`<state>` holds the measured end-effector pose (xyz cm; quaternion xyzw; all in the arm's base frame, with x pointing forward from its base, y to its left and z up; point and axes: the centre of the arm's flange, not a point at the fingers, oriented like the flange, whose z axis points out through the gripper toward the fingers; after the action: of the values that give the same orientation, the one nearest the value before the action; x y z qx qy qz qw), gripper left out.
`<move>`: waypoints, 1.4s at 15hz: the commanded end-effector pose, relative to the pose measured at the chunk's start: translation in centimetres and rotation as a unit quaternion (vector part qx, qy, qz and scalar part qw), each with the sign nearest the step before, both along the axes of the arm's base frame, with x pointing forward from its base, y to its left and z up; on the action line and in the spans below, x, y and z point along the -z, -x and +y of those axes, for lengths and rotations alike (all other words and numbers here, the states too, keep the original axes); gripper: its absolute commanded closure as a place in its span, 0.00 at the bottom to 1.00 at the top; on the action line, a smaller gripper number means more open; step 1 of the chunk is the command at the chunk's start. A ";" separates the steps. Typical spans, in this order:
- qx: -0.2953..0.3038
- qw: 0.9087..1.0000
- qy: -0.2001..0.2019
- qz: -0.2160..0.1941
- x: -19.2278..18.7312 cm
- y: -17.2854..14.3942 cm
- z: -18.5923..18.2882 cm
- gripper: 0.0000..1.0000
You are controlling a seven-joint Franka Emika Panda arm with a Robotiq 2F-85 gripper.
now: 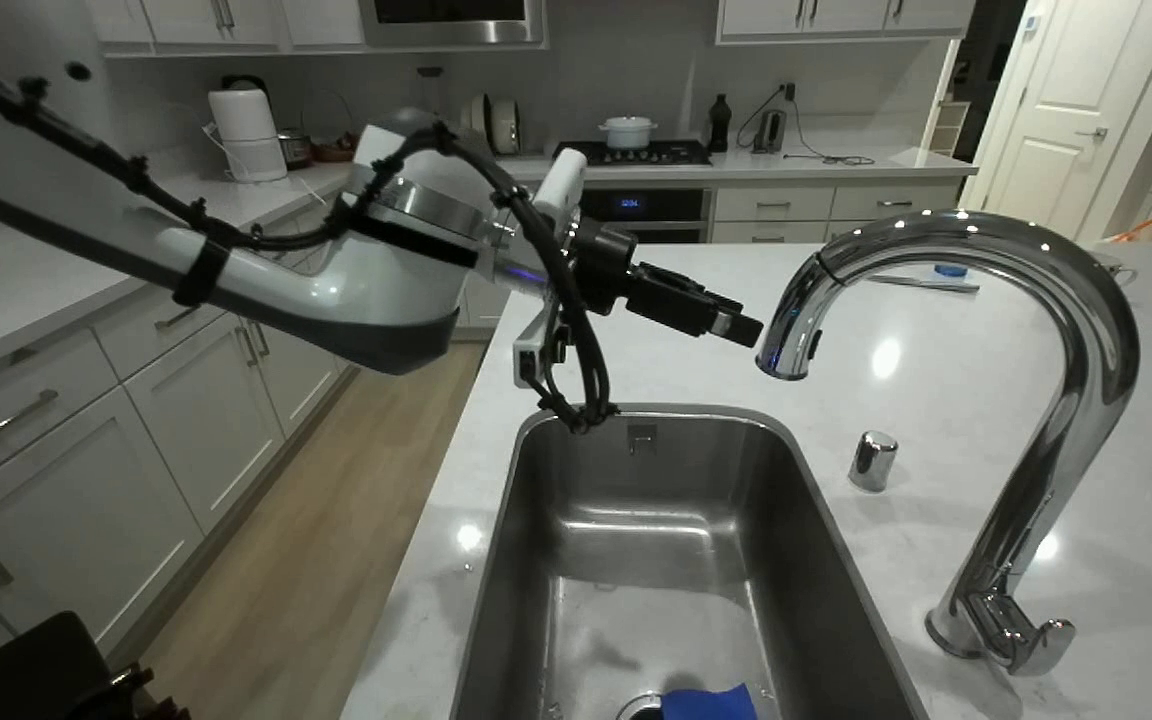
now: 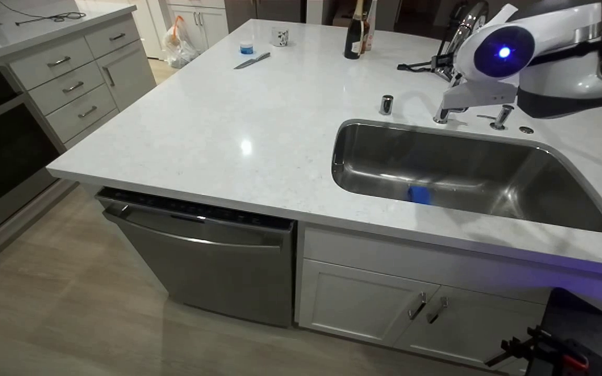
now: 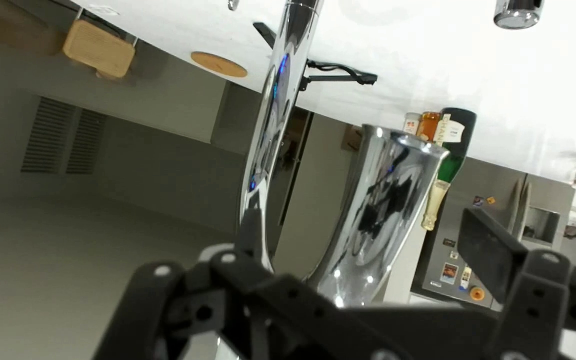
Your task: Push back the extendable spout
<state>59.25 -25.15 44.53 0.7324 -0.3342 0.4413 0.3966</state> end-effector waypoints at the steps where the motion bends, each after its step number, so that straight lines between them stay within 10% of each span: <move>1: 0.009 0.999 -0.032 0.005 -3.4 2.3 1.4 0.00; 21: 0.045 0.971 -0.234 0.001 -17.6 1.1 -0.9 0.00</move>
<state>56.98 -25.77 60.00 0.7864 -0.4554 0.3469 0.2319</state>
